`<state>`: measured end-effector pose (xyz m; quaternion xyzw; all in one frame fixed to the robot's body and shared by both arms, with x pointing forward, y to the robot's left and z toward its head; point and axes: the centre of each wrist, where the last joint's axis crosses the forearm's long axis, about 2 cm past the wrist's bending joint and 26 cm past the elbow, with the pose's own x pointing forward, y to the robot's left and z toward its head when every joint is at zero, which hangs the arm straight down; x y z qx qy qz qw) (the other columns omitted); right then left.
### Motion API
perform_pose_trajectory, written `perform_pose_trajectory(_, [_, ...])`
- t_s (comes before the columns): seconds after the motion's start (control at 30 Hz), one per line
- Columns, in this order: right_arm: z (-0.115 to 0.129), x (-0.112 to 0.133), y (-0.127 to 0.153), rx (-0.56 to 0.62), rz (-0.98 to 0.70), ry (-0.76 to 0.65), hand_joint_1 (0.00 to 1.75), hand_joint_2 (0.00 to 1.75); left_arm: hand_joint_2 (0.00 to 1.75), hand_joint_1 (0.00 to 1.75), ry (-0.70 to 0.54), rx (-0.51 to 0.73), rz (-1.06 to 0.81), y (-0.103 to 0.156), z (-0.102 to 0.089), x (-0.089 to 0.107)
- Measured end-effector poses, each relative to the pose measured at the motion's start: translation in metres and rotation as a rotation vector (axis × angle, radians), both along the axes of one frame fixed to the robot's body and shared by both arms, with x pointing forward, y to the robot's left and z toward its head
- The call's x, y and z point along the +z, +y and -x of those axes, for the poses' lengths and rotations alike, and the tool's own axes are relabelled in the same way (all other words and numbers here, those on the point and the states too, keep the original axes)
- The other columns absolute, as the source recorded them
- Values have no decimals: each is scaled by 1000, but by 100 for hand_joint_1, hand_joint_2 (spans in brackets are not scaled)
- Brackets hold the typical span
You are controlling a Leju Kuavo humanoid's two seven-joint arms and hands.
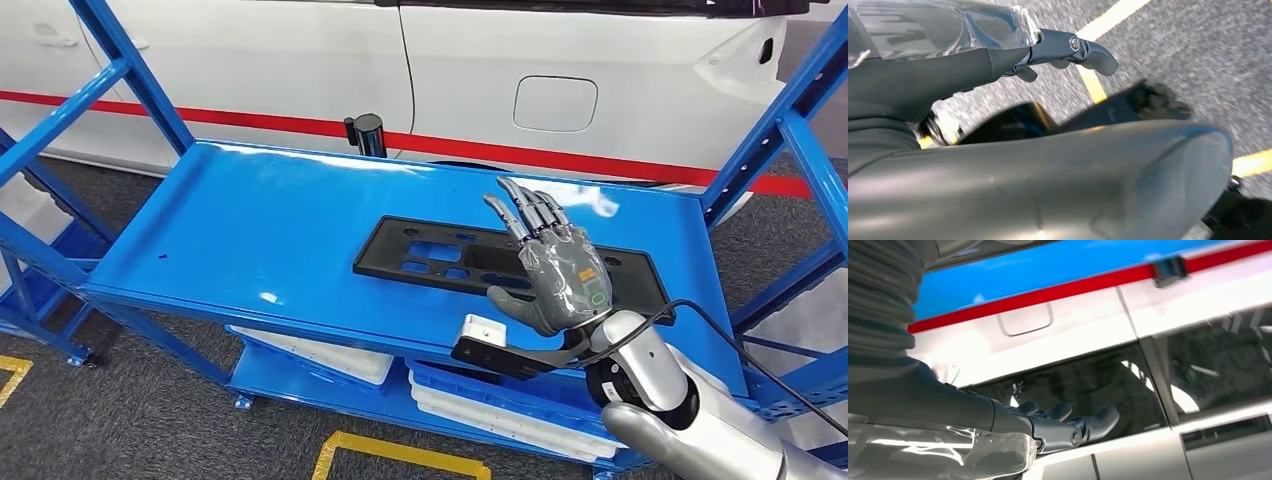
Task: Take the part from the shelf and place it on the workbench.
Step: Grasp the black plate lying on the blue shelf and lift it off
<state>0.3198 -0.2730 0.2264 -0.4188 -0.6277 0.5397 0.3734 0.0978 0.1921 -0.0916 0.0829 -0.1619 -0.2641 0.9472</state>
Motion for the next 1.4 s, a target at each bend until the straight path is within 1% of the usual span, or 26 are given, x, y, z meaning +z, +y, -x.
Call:
perform_pose_trajectory(0.17, [10, -12, 41, 90, -97, 5, 0, 175, 0, 0, 13, -32, -74, 26, -1, -4])
perform_pose_trajectory(0.3, [15, -15, 67, 150, -152, 10, 0, 175, 0, 0, 9, -40, -109, 42, -3, -6])
perform_pose_trajectory(0.43, [18, -21, 88, 197, -182, 26, 0, 175, 0, 0, 0, -49, -116, 47, -3, -6])
perform_pose_trajectory(0.6, [21, -30, 106, 234, -189, 56, 0, 175, 0, 0, -22, -71, -119, 48, -8, -5])
perform_pose_trajectory(0.83, [12, -37, 123, 244, -168, 95, 0, 175, 0, 0, -40, -86, -124, 48, -15, -3])
perform_pose_trajectory(1.03, [-1, -40, 130, 207, -140, 119, 0, 175, 0, 0, -35, -83, -133, 50, -17, -3])
perform_pose_trajectory(1.17, [-5, -48, 131, 176, -115, 147, 0, 175, 0, 0, -27, -81, -138, 52, -15, -4])
perform_pose_trajectory(1.4, [-18, -54, 127, 120, -37, 153, 0, 175, 0, 0, -20, -80, -144, 54, -13, -4])
